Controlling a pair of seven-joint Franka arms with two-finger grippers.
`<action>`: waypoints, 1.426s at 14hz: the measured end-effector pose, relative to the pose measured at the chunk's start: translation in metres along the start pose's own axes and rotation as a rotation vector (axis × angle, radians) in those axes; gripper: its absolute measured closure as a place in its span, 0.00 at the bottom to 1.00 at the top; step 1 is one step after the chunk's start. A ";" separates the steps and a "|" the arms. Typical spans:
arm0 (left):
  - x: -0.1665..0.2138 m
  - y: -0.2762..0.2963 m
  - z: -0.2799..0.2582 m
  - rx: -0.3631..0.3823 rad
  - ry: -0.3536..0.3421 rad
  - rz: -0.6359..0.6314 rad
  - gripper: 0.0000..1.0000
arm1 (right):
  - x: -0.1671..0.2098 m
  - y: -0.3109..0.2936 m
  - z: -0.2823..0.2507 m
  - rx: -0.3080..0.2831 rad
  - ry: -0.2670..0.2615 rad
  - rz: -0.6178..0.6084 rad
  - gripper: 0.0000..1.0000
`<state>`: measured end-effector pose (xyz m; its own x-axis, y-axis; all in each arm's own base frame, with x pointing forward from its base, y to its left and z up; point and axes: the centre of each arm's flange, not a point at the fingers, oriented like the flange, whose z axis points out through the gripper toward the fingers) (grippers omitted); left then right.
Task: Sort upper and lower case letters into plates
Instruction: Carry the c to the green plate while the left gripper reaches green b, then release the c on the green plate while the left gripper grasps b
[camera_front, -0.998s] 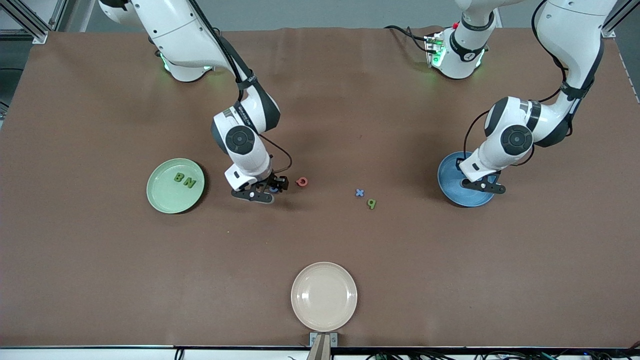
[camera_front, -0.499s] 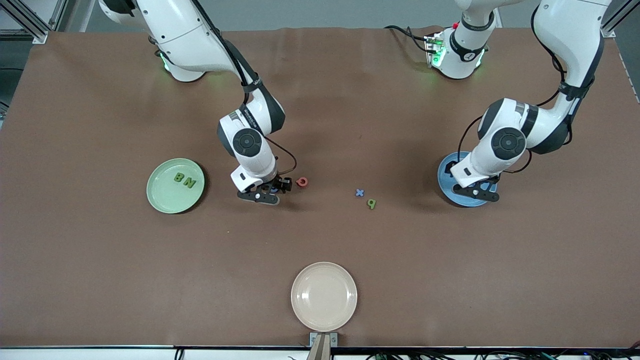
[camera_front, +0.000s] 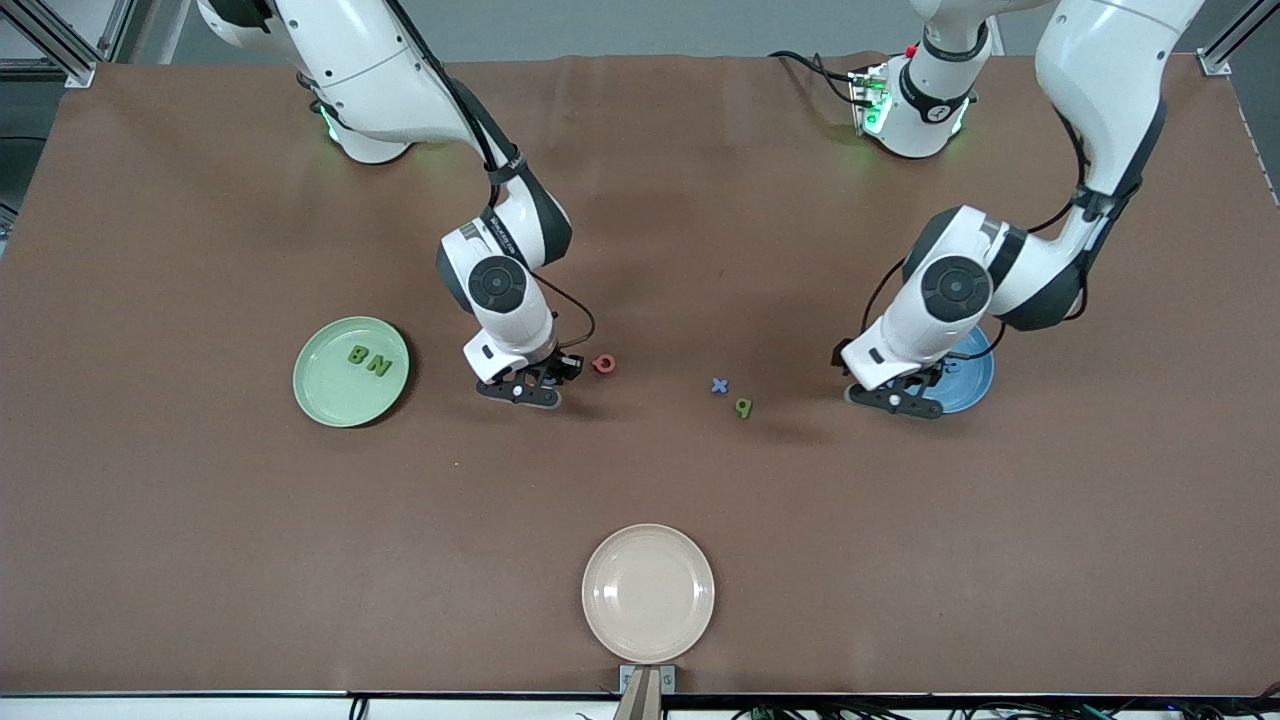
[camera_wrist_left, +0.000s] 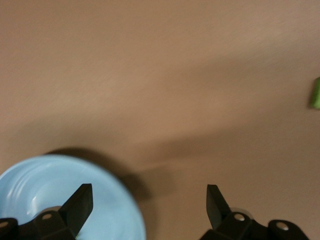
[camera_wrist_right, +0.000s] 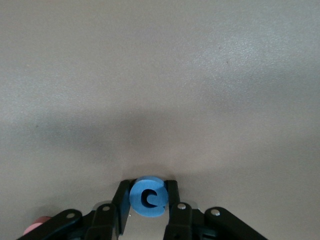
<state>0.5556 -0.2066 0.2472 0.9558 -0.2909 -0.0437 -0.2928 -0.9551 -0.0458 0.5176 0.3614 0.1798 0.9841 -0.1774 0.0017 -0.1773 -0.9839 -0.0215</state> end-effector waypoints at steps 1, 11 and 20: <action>0.007 0.010 0.003 -0.013 0.012 0.014 0.00 | 0.000 0.000 0.000 -0.001 0.000 0.001 0.66; 0.039 0.092 0.021 -0.090 0.034 0.081 0.00 | 0.083 0.149 -0.075 -0.066 -0.128 -0.150 0.66; 0.053 0.133 0.046 -0.136 0.019 0.084 0.12 | 0.099 0.355 -0.043 -0.021 -0.118 -0.349 0.66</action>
<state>0.5665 -0.3462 0.1924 0.9287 -0.3701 -0.0229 -0.3666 -0.9257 0.0931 0.5521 -0.0066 0.2150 0.9790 0.1717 -0.1097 0.1706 -0.9851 -0.0196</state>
